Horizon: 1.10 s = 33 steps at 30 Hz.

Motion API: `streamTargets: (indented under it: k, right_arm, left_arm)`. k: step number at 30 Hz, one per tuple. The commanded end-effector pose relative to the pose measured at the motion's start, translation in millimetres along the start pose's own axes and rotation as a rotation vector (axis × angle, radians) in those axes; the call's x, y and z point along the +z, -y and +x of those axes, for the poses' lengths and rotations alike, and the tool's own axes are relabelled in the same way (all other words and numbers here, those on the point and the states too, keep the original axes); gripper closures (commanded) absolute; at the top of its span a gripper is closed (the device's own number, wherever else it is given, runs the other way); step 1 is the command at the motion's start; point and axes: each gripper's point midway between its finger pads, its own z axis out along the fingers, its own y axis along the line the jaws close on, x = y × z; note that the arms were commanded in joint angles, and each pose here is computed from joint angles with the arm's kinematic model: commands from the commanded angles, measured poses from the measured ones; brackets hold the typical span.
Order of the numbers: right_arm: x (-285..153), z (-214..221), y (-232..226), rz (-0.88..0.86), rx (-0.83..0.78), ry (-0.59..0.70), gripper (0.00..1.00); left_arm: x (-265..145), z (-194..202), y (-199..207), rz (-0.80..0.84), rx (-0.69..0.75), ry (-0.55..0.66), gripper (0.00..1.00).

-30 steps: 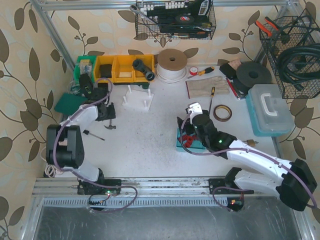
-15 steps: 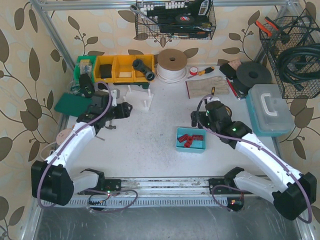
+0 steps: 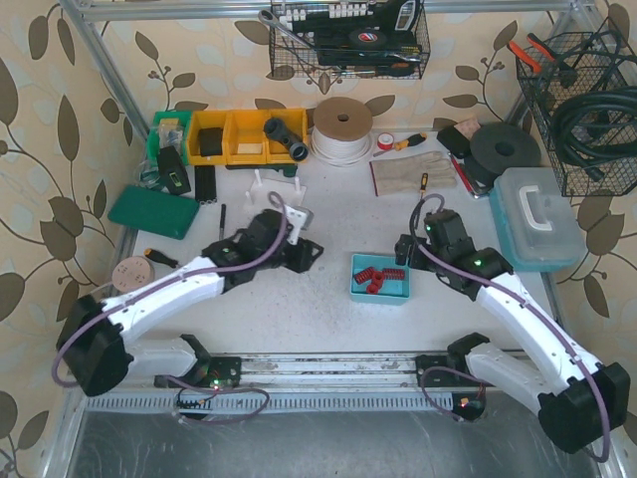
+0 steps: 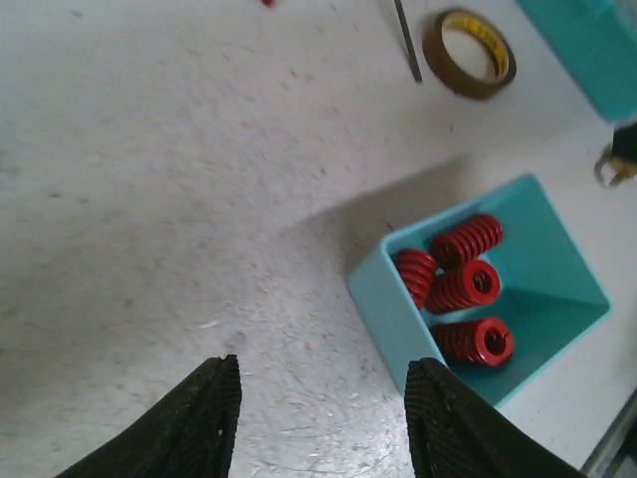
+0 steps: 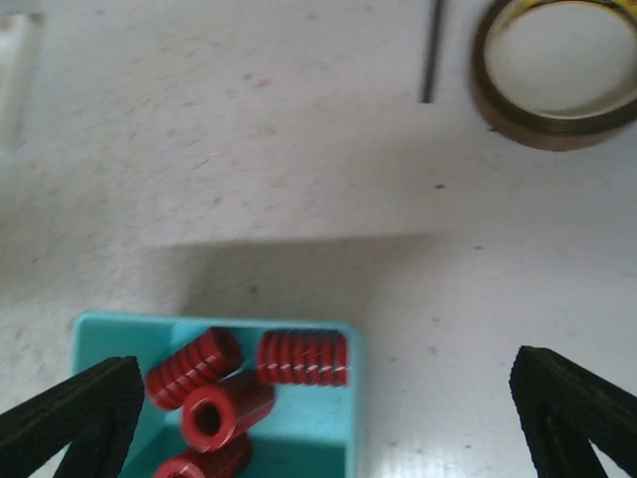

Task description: Install the large spring

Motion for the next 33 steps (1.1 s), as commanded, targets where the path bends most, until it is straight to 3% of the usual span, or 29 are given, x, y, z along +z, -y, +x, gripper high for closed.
streamTargets:
  k: [1, 6, 13, 21, 33]
  right_arm:
    - [10.5, -12.3, 25.7, 0.076, 0.082, 0.042, 0.01]
    - [24.2, -28.0, 41.6, 0.097, 0.132, 0.072, 0.02]
    - [31.8, -25.3, 65.0, 0.149, 0.143, 0.147, 0.03]
    - [25.5, -14.9, 103.7, 0.296, 0.236, 0.190, 0.02]
    - [17.5, -11.9, 120.9, 0.319, 0.297, 0.238, 0.02]
  left_arm:
    - [22.4, -4.1, 35.1, -0.046, 0.121, -0.006, 0.52]
    - [56.9, 7.6, 74.6, -0.100, 0.277, -0.085, 0.54]
    - [91.3, 23.2, 109.0, -0.106, 0.370, -0.185, 0.53]
    - [117.5, 41.7, 114.1, -0.142, 0.409, -0.298, 0.46]
    - [144.1, 64.5, 125.1, -0.097, 0.417, -0.378, 0.41]
